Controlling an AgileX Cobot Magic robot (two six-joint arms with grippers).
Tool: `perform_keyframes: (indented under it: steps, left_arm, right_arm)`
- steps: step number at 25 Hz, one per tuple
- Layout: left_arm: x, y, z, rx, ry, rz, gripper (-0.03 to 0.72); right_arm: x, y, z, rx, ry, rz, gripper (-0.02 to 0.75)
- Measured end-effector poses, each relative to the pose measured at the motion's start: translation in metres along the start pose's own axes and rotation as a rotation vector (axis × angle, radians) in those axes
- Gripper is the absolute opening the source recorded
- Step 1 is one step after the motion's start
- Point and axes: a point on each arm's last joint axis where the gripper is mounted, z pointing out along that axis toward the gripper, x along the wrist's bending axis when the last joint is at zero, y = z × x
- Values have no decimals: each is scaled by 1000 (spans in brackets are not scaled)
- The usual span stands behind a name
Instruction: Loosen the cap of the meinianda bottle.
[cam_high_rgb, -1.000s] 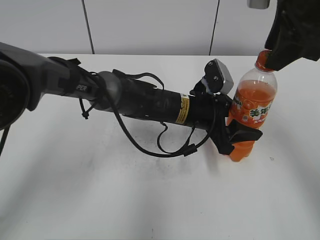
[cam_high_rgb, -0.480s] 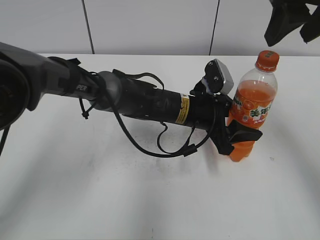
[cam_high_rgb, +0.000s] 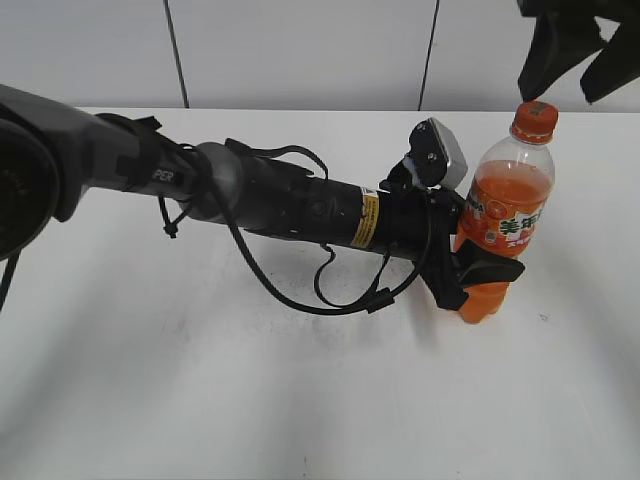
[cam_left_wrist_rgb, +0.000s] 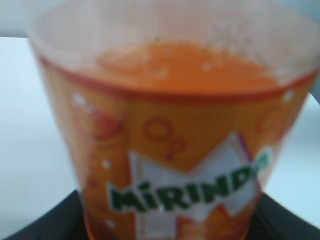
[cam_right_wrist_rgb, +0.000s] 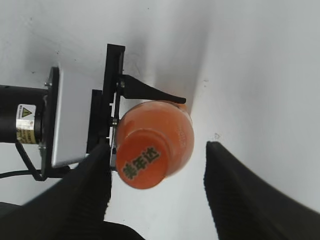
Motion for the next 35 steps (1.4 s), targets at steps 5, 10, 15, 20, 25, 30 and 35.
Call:
perform_keyframes:
  steps: [5, 10, 15, 20, 25, 30, 35]
  left_arm:
    - [0, 0, 0, 0, 0, 0, 408]
    - [0, 0, 0, 1, 1, 0, 408]
    - [0, 0, 0, 1, -2, 2, 408]
    - [0, 0, 0, 3, -4, 7, 408]
    - [0, 0, 0, 3, -2, 5, 408]
    - [0, 0, 0, 3, -2, 5, 408]
    - [0, 0, 0, 3, -2, 5, 408]
  right_arm:
    - [0, 4, 19, 49, 0, 3, 432]
    - [1, 4, 19, 49, 14, -19, 269]
    - [5, 4, 19, 44, 57, -252, 269]
    - [6, 4, 19, 18, 81, -984, 269]
    - [6, 3, 19, 8, 91, -1289, 269]
    - [8, 3, 18, 1, 106, -1155, 453]
    - [12, 0, 2, -33, 127, -784, 585]
